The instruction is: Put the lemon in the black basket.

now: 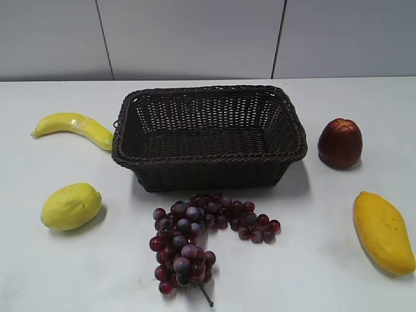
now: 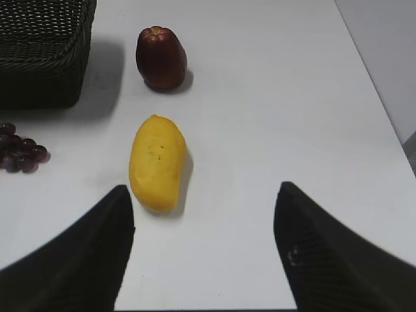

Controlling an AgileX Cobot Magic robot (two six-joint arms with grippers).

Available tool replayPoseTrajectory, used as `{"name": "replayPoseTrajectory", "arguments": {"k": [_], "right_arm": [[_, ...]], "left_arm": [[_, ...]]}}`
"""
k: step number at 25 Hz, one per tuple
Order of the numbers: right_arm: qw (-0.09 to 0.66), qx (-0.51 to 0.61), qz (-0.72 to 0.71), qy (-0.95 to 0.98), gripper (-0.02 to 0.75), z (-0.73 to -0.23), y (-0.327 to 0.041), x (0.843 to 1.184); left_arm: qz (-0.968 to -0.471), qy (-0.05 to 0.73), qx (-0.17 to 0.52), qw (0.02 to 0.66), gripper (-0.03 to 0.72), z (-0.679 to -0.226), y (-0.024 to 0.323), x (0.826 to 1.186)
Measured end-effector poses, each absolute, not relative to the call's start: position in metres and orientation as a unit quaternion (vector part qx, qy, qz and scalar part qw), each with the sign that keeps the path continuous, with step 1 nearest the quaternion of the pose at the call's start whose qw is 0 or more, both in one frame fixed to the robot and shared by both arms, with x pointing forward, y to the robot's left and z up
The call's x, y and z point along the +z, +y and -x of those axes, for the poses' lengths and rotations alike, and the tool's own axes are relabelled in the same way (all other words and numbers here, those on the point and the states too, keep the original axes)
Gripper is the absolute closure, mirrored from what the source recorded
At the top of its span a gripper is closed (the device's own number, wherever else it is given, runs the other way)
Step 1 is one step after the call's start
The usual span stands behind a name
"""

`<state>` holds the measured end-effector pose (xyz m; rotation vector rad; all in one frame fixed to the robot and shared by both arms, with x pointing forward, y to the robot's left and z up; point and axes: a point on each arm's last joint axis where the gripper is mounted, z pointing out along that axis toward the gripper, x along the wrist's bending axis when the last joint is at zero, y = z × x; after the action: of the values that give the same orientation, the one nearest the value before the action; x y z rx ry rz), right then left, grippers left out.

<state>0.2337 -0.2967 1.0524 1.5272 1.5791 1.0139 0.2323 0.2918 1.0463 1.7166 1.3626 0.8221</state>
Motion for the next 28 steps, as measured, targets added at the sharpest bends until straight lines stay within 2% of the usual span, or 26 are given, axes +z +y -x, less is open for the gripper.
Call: {"name": "replayPoseTrajectory", "arguments": {"k": [23, 25, 28], "right_arm": [[0.353, 0.392, -0.591, 0.611, 0.185, -0.2337, -0.2967, 1.0524], [0.353, 0.392, -0.591, 0.611, 0.185, -0.2337, -0.2967, 1.0524], [0.353, 0.392, -0.591, 0.611, 0.185, -0.2337, -0.2967, 1.0524]], "left_arm": [[-0.675, 0.536, 0.324, 0.389, 0.209, -0.2323, 0.2918, 1.0463], [-0.675, 0.536, 0.324, 0.390, 0.181, -0.2324, 0.2919, 1.0465], [-0.666, 0.530, 0.337, 0.402, 0.064, -0.2344, 0.2919, 1.0531]]}}
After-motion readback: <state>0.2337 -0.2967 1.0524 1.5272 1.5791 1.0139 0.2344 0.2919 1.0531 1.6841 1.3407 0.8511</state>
